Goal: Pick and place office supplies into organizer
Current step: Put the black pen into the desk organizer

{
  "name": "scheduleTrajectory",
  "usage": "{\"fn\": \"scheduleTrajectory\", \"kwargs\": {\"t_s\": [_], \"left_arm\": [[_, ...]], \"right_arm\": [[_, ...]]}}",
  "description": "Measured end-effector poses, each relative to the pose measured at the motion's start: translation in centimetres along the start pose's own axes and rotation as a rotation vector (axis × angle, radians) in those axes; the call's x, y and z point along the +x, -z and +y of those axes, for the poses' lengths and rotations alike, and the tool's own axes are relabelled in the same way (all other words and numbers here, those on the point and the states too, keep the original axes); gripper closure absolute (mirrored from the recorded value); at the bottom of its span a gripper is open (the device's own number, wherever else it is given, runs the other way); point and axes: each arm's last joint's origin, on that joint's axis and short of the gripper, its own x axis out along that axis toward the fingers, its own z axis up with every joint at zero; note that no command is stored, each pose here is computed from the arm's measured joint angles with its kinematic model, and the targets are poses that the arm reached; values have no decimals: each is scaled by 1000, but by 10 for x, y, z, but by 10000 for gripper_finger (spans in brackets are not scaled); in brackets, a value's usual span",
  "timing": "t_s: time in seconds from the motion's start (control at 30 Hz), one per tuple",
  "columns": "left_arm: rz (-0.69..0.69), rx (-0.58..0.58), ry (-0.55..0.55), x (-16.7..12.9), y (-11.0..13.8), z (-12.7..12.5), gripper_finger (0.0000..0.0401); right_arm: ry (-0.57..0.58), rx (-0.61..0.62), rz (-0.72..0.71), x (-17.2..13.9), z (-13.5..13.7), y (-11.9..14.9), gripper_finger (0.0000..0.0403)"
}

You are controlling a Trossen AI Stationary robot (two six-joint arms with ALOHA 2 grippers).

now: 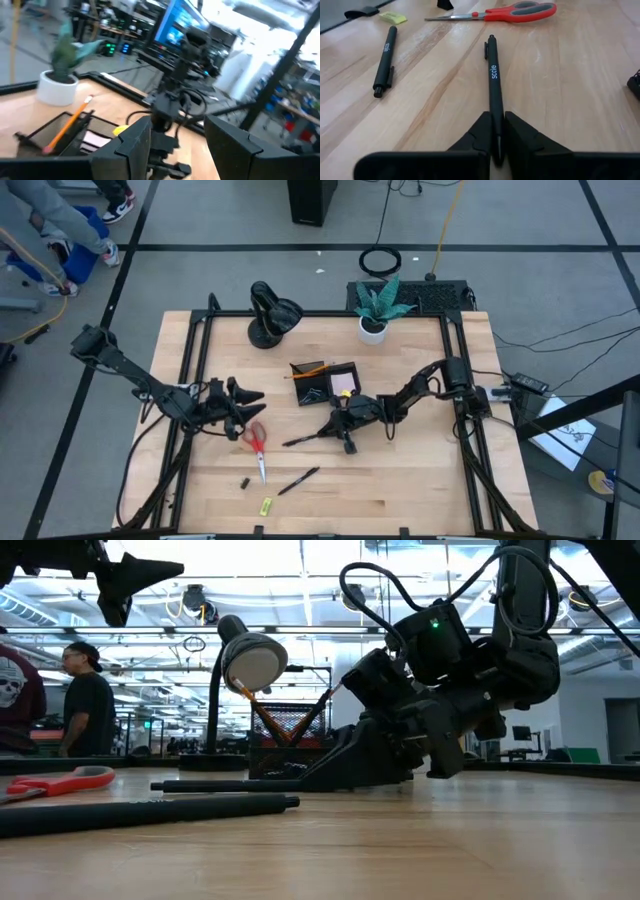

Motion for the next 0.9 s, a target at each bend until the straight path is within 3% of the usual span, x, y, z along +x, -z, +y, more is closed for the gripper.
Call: {"fn": "scheduleTrajectory", "kwargs": {"t_s": [0.13, 0.47, 0.63, 0.9], "left_arm": [[5, -66, -24, 1, 3, 1, 212], [46, -68, -52, 6, 15, 1, 212], [50, -64, -53, 6, 17, 1, 212], [28, -71, -68, 6, 15, 1, 212]], "right_arm": [[-3, 31, -71, 0, 1, -6, 361], [-56, 42, -149, -1, 2, -14, 376], [-65, 73, -236, -3, 2, -23, 364], [-88, 144, -374, -7, 2, -37, 376]]}}
